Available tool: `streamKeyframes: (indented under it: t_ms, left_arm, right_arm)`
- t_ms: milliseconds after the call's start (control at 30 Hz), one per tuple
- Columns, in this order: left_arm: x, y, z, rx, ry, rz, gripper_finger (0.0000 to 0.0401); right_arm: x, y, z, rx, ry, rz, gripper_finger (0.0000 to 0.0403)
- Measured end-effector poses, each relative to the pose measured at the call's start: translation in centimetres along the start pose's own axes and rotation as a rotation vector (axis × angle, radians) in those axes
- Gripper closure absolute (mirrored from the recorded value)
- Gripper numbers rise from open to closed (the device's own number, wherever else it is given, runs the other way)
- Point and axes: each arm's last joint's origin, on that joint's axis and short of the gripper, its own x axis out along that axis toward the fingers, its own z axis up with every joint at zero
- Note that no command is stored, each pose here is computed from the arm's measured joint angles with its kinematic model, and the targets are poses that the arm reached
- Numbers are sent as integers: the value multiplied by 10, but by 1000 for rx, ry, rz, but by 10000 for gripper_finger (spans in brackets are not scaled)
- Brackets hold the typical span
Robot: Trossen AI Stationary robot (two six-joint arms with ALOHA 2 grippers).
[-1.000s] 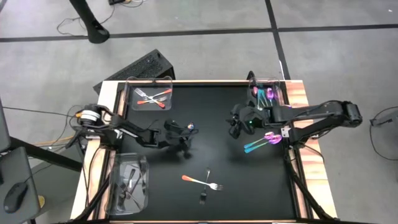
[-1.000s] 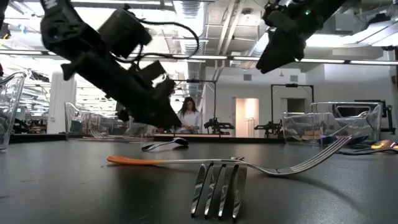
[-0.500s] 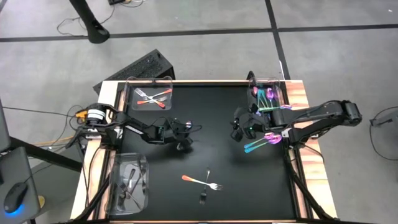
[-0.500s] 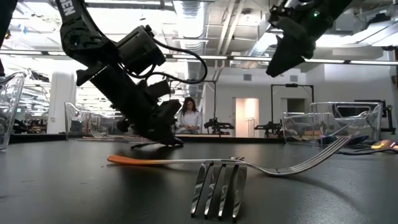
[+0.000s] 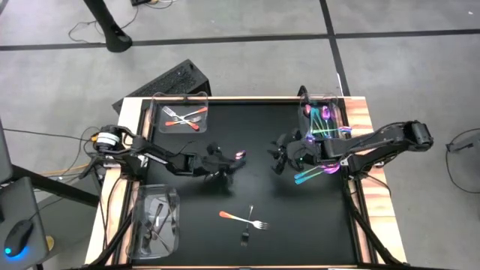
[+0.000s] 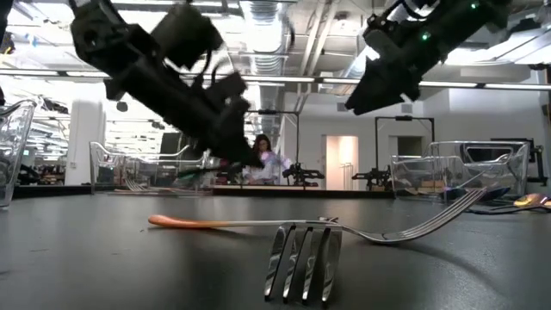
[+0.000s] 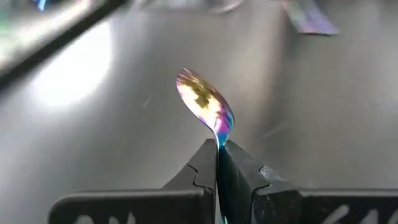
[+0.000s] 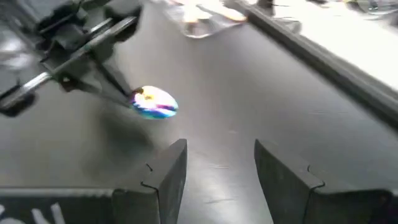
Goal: Sort silverware by color (type)
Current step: Put the violet spoon into the top right transparent bin
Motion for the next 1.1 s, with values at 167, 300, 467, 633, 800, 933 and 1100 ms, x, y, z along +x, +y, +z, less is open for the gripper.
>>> streamKeyframes:
  t_ms: [167,300,467,633,800,933,1100]
  left_arm:
    - [-14,-25,9,315,-138,-83,399]
    - [-19,-33,15,419,-217,-95,399]
    - [-21,-37,17,448,-256,-116,398]
    - [-21,-38,18,449,-266,-152,397]
    - [-23,-40,17,454,-266,-166,396]
    - [-23,-41,16,456,-260,-167,396]
    - [-23,-41,16,459,-256,-175,393]
  right_arm:
    - [5,7,-3,84,-44,285,196]
    - [11,12,-4,120,-47,427,196]
    - [23,19,-11,112,-8,499,196]
    - [40,32,-20,110,-26,574,196]
    - [52,38,-22,91,-33,576,212]
    - [51,38,-21,73,-44,578,289]
    - [47,38,-17,15,-78,606,384]
